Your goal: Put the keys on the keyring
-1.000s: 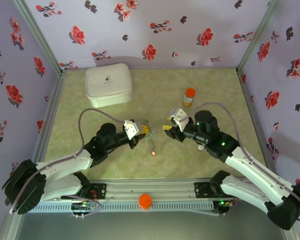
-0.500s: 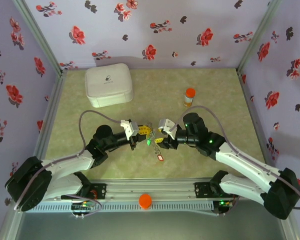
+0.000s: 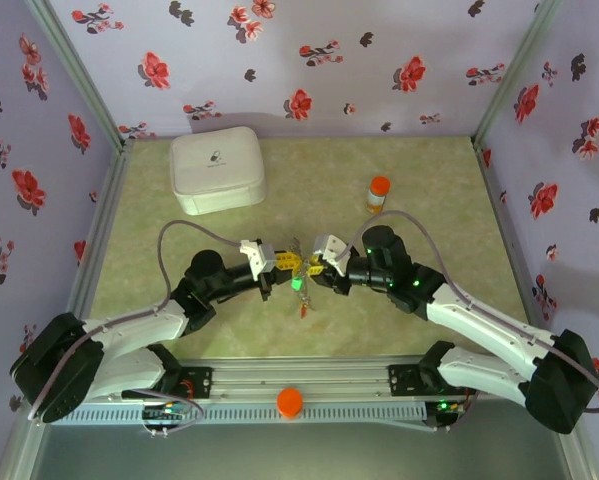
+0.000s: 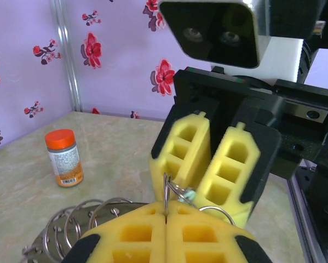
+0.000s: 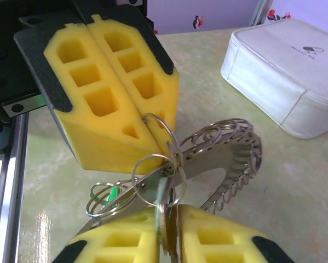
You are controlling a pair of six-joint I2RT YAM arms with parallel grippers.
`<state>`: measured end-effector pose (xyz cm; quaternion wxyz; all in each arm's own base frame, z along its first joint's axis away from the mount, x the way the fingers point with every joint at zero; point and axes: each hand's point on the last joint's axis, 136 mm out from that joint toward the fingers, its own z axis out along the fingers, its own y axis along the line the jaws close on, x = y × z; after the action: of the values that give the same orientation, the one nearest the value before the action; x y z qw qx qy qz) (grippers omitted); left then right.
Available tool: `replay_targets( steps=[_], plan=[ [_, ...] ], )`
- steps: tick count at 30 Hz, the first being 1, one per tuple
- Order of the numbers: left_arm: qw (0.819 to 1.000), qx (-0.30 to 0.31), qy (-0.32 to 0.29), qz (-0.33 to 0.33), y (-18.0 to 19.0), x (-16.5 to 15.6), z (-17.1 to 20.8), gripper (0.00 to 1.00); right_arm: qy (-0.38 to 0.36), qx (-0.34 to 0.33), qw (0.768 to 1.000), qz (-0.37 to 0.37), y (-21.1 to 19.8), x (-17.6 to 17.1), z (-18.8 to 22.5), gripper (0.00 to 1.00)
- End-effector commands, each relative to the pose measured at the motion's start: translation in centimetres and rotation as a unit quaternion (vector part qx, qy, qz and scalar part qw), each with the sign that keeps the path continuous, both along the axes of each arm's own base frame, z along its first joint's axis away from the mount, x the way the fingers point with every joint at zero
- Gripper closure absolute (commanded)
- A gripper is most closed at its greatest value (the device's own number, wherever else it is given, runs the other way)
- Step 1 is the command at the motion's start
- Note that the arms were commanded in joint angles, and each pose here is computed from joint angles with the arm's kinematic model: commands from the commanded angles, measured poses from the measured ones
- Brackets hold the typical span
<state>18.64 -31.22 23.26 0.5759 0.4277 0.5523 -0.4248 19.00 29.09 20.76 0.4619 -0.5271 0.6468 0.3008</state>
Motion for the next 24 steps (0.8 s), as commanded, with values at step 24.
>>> replay_targets(
  steps=[24],
  plan=[
    [0.999,-0.007,-0.043,-0.02,-2.3,1.1,2.4,1.0,-0.02,-0.042,0.993,-0.104,-3.8,0.5,-2.4,0.74]
  ],
)
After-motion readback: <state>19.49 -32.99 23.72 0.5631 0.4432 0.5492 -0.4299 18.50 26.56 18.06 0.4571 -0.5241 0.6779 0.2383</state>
